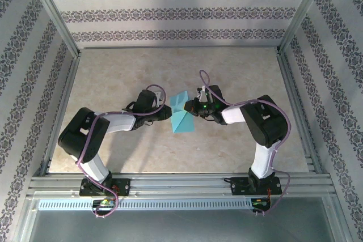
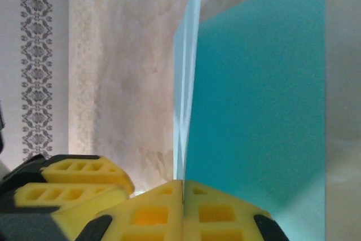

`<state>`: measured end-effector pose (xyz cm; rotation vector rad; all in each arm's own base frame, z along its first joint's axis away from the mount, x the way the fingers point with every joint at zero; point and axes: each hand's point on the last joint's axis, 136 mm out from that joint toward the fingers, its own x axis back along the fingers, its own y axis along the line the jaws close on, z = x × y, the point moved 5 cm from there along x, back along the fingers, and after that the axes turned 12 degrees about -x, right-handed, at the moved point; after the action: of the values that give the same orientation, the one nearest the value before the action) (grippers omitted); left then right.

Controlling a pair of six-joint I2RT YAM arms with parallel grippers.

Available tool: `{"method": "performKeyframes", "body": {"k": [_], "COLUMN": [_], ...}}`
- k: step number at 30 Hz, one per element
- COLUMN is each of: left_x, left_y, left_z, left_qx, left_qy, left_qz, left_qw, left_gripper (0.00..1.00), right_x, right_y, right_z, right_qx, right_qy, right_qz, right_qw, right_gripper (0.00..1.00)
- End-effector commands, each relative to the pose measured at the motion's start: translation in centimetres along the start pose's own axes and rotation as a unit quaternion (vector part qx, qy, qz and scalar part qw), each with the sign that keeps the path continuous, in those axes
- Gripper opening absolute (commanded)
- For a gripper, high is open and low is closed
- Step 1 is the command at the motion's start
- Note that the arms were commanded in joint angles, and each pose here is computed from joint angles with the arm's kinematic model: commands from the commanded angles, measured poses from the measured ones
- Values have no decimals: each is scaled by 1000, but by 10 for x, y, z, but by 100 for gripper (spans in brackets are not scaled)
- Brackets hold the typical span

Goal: Fold a paper plane with a square sheet of paper (fold left side to right side)
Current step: Turn over the paper at the center of the table.

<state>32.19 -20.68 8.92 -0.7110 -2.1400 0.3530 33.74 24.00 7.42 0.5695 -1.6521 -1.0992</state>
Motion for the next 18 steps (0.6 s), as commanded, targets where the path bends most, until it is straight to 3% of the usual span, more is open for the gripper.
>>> {"method": "performKeyframes", "body": {"k": [1, 4, 11, 14, 16, 18], "left_x": [22, 45, 100, 120, 131, 141], "left_y": [-11, -18, -35, -44, -53, -62], "left_z": [-17, -29, -59, -72, -80, -89], "left_qx": [-43, -67, -100, -99, -92, -79], "left_qy": [-40, -65, -130, -161, -185, -207], "left_qz": [-17, -32, -53, -33, -5, 30], "left_qw": [998, 995, 985, 981, 978, 975], "left_gripper": [25, 35, 79, 93, 100, 100], "right_x": [10, 23, 70, 94, 111, 129], "right_y": [28, 44, 88, 107, 121, 134], "right_z": [-7, -12, -26, -33, -36, -40], "right_qx": [30, 47, 98, 119, 133, 148], "right_qy": [-18, -30, -66, -82, -94, -108], "right_qz": [-28, -45, -100, -129, -149, -171], "right_qw": [999, 997, 988, 981, 975, 968], "right_gripper": [0, 0, 0, 0, 0, 0]}}
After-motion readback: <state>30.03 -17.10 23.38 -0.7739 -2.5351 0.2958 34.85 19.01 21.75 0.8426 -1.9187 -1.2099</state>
